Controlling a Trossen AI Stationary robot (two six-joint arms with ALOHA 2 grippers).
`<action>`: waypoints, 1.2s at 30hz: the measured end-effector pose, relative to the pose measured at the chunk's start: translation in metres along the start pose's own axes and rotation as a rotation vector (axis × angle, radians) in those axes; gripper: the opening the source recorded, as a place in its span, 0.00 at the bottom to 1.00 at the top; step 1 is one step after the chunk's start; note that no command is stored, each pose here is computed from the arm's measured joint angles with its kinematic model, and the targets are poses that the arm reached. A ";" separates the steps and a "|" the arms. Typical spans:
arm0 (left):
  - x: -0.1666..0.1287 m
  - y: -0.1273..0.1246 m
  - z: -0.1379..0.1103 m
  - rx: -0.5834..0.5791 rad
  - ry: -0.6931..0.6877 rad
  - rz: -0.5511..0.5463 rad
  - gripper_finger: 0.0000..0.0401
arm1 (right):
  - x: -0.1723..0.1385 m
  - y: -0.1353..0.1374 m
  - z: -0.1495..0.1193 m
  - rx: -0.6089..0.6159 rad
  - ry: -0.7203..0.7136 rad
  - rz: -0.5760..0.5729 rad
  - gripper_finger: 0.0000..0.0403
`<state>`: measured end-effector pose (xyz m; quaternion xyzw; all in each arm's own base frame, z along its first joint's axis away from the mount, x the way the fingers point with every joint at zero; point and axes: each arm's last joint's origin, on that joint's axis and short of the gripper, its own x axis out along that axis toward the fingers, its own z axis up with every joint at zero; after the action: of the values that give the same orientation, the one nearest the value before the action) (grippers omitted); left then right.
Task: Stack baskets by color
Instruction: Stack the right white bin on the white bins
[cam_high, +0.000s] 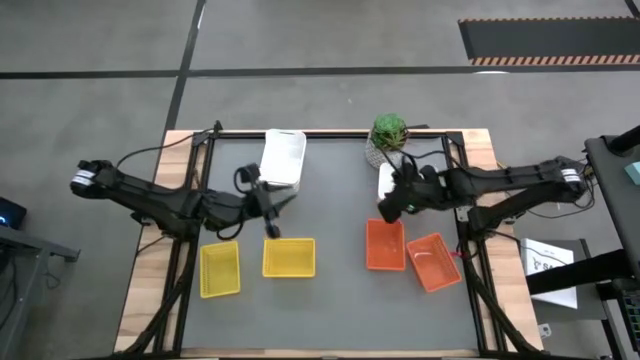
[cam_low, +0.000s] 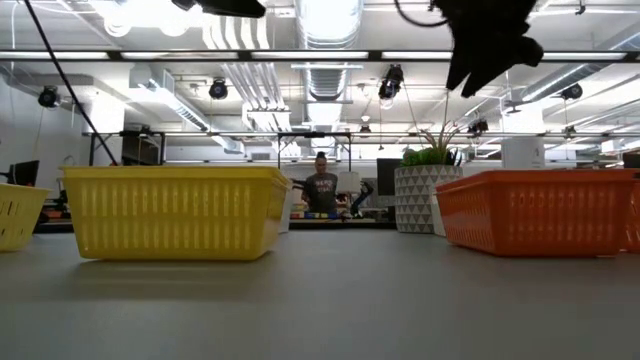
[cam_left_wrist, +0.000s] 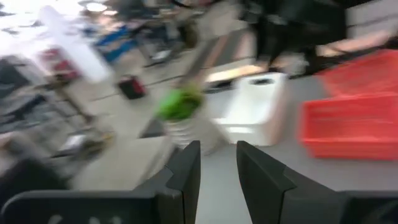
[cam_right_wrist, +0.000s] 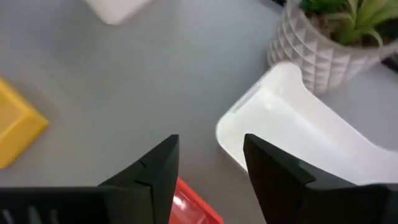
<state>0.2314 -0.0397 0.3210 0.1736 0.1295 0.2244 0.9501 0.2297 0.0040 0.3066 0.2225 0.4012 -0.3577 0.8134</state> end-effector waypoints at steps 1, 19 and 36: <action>-0.002 0.004 0.001 0.011 0.002 0.041 0.22 | 0.004 0.001 0.005 0.016 0.031 -0.017 0.43; -0.020 0.019 -0.028 0.103 0.090 0.300 0.22 | 0.096 0.018 0.052 0.210 0.367 -0.281 0.44; -0.042 0.038 -0.038 0.076 0.043 0.318 0.22 | 0.177 0.013 0.057 0.241 0.485 -0.487 0.44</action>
<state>0.1677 -0.0173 0.3085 0.2228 0.1289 0.3707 0.8923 0.3417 -0.0957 0.1969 0.2932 0.5787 -0.5223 0.5534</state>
